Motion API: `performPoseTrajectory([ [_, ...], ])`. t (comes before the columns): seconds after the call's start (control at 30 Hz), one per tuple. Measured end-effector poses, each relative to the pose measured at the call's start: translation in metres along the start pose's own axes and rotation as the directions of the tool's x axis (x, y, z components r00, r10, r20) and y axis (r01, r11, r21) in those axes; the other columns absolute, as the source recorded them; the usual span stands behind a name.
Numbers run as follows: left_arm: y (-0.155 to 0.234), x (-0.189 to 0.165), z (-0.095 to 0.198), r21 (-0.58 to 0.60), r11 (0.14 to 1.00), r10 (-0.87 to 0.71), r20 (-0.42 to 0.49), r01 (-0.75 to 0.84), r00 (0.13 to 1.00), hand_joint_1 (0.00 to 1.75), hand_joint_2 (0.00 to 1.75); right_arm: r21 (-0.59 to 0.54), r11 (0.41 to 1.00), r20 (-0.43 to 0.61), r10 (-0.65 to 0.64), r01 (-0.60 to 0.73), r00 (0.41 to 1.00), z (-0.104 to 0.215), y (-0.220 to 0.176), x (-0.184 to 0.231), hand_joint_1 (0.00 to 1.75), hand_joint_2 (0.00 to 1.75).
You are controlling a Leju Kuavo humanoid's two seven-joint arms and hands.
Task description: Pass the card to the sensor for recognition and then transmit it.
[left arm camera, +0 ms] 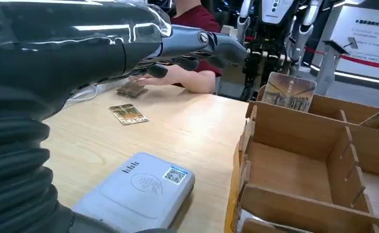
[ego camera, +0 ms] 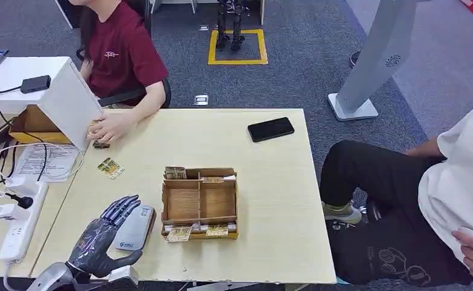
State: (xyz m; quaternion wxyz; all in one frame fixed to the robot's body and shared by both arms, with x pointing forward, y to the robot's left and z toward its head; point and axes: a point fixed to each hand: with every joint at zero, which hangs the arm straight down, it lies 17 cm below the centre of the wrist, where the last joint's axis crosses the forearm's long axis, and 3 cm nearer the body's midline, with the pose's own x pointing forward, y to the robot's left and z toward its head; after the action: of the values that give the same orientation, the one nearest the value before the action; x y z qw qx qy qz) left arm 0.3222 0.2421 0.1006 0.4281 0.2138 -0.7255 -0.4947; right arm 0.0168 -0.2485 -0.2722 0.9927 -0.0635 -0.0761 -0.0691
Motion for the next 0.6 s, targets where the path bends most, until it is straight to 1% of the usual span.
performPoseTrajectory([
  [0.33, -0.007, 0.001, 0.001, -0.016, 1.0, 0.009, 0.0, -0.009, 1.0, 0.0, 1.75, -0.002, 1.0, 0.0, -0.001, 0.001, 1.0, 0.0, -0.002, -0.001, 0.0, 1.75],
  [0.5, -0.011, 0.003, 0.001, -0.022, 1.0, 0.018, 0.002, -0.018, 1.0, 0.0, 1.75, -0.008, 1.0, 0.007, 0.026, -0.026, 1.0, 0.0, -0.004, -0.004, 0.0, 1.75],
  [0.6, -0.018, 0.009, 0.0, -0.027, 0.999, 0.021, 0.014, -0.021, 1.0, 0.0, 1.75, -0.01, 0.999, 0.011, 0.041, -0.041, 0.999, 0.0, -0.004, -0.006, 0.0, 1.75],
])
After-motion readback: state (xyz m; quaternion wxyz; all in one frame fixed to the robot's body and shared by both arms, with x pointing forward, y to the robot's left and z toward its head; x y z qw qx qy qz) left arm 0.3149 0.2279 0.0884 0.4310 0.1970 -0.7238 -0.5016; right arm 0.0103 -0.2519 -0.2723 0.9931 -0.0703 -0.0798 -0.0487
